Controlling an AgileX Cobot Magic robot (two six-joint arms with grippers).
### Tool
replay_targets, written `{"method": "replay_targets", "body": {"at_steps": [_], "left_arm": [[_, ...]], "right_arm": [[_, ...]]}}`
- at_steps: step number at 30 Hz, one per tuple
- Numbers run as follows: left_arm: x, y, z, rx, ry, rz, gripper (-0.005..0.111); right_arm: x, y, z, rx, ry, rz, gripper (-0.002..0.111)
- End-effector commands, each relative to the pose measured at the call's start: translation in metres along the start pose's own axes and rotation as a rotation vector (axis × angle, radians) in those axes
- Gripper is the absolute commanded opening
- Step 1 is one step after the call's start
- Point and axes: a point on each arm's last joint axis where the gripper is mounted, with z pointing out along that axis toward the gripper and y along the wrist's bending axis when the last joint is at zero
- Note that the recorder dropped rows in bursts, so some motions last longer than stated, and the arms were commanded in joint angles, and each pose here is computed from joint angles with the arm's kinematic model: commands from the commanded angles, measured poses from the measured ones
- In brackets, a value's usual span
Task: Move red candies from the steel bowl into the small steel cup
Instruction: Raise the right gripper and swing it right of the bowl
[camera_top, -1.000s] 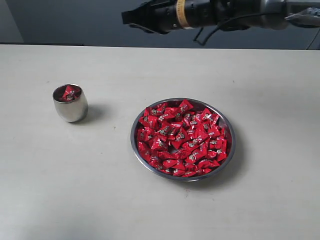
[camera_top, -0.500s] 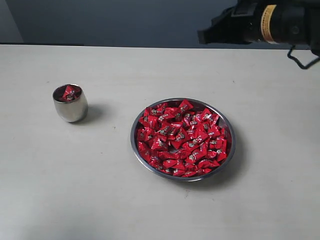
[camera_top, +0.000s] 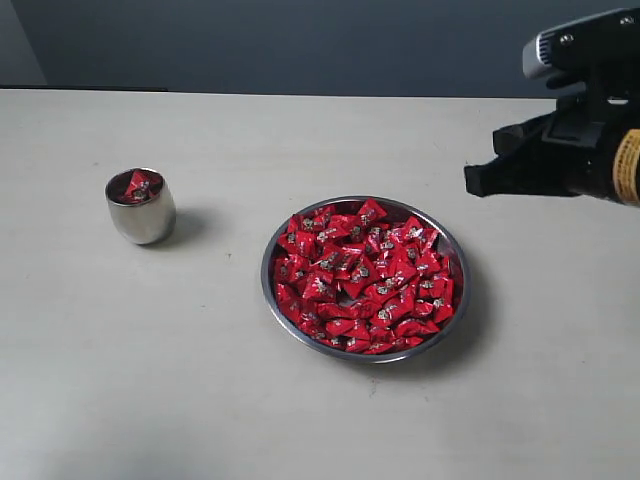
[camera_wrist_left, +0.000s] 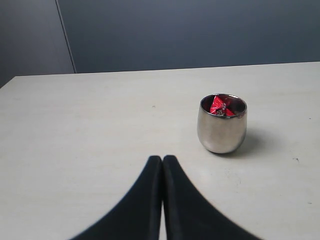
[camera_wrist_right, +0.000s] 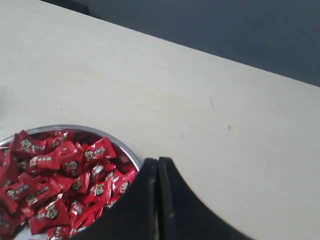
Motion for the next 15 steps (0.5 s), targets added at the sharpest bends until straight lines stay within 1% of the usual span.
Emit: {"method": "replay_targets", "body": {"at_steps": [1, 6, 12, 15], "left_arm": [[0.001, 0.0, 0.0, -0.001, 0.0, 0.0, 0.0], [0.001, 0.0, 0.0, -0.001, 0.0, 0.0, 0.0], [0.001, 0.0, 0.0, -0.001, 0.0, 0.0, 0.0], [0.001, 0.0, 0.0, -0.001, 0.0, 0.0, 0.0]], "right_arm": [[0.015, 0.0, -0.024, -0.001, -0.024, 0.03, -0.001], [0.034, 0.003, -0.047, -0.017, -0.045, 0.095, -0.001], [0.056, 0.013, -0.055, -0.116, -0.019, 0.159, -0.001], [0.056, 0.019, -0.056, -0.183, -0.022, 0.135, -0.001]]}}
